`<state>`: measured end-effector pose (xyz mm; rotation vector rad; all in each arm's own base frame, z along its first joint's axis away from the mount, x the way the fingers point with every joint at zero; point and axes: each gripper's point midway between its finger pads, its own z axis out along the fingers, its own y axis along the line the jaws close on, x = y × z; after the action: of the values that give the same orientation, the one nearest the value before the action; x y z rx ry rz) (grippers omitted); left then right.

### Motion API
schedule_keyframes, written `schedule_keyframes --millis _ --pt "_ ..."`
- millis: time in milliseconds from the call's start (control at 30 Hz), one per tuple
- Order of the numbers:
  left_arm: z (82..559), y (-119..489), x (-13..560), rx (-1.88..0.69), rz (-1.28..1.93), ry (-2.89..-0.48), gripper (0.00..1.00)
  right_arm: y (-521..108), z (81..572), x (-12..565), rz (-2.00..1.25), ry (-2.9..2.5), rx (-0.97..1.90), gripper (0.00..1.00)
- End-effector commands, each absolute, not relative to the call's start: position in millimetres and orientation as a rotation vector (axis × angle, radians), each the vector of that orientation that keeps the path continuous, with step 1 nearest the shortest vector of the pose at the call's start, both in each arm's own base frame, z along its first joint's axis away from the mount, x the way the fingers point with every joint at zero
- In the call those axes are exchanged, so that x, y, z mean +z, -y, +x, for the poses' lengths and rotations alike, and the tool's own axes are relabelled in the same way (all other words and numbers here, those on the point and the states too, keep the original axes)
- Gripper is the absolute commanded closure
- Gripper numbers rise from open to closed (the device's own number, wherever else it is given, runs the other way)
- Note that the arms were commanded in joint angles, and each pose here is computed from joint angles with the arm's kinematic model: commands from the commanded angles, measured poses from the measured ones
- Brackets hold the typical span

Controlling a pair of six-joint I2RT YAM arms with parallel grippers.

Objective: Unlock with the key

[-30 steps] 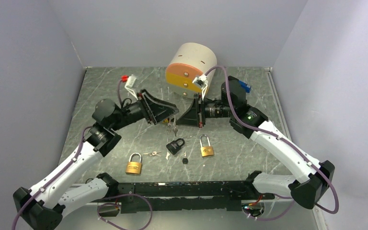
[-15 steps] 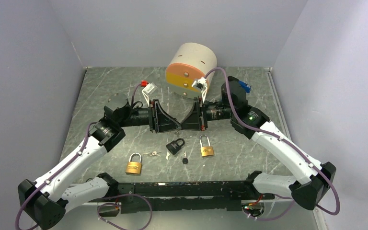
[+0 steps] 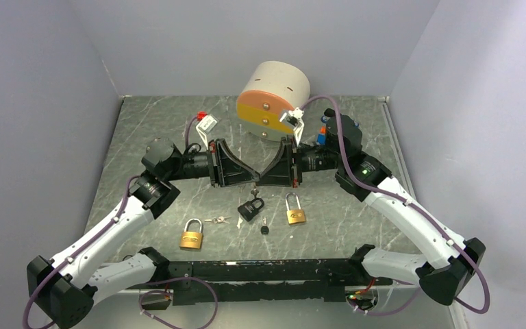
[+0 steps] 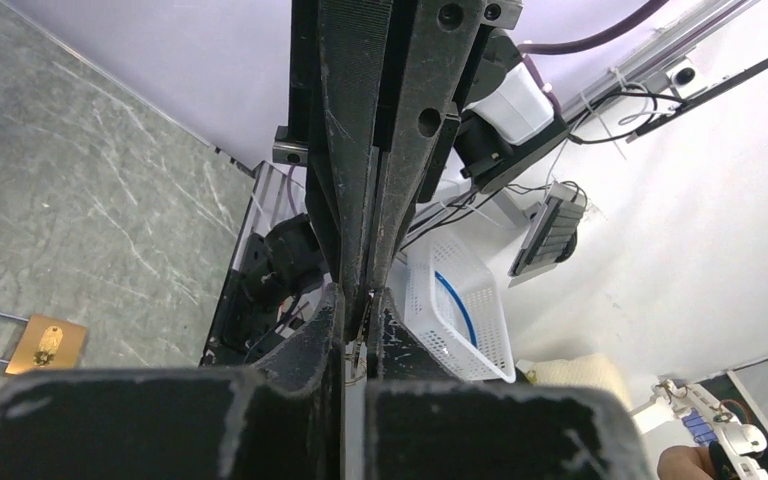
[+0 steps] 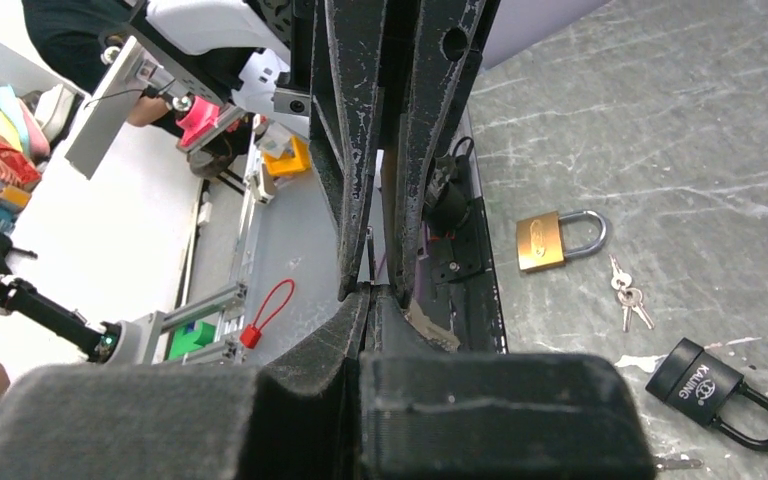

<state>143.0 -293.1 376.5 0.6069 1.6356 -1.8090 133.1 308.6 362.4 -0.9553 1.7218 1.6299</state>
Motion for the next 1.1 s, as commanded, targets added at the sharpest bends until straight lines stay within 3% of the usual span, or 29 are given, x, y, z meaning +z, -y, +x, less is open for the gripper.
schedule_keyframes --millis 0,133,200,300,467,567,767,1067 --pt "137 290 401 -1.828 0.639 -1.513 0.98 -307 126 379 -1.002 -1.618 1.647 1.00" --pt "142 287 408 -1.792 0.603 -1.485 0.98 -307 132 381 -0.944 -1.634 1.628 0.98" --pt "147 286 413 -1.764 0.566 -1.471 0.97 -307 137 383 -0.887 -1.633 1.618 0.72" --pt "153 283 423 -1.741 0.513 -1.429 0.97 -306 142 393 -0.769 -1.574 1.642 0.54" --pt "157 281 436 -1.754 0.467 -1.366 0.97 -303 152 410 -0.612 -1.448 1.669 0.55" --pt "162 283 433 -1.749 0.452 -1.378 0.97 -301 163 409 -0.536 -1.460 1.629 0.49" --pt "169 282 432 -1.734 0.400 -1.369 0.97 -300 172 403 -0.484 -1.477 1.605 0.47" --pt "180 278 440 -1.728 0.314 -1.312 0.98 -308 165 411 -0.529 -1.416 1.695 0.63"
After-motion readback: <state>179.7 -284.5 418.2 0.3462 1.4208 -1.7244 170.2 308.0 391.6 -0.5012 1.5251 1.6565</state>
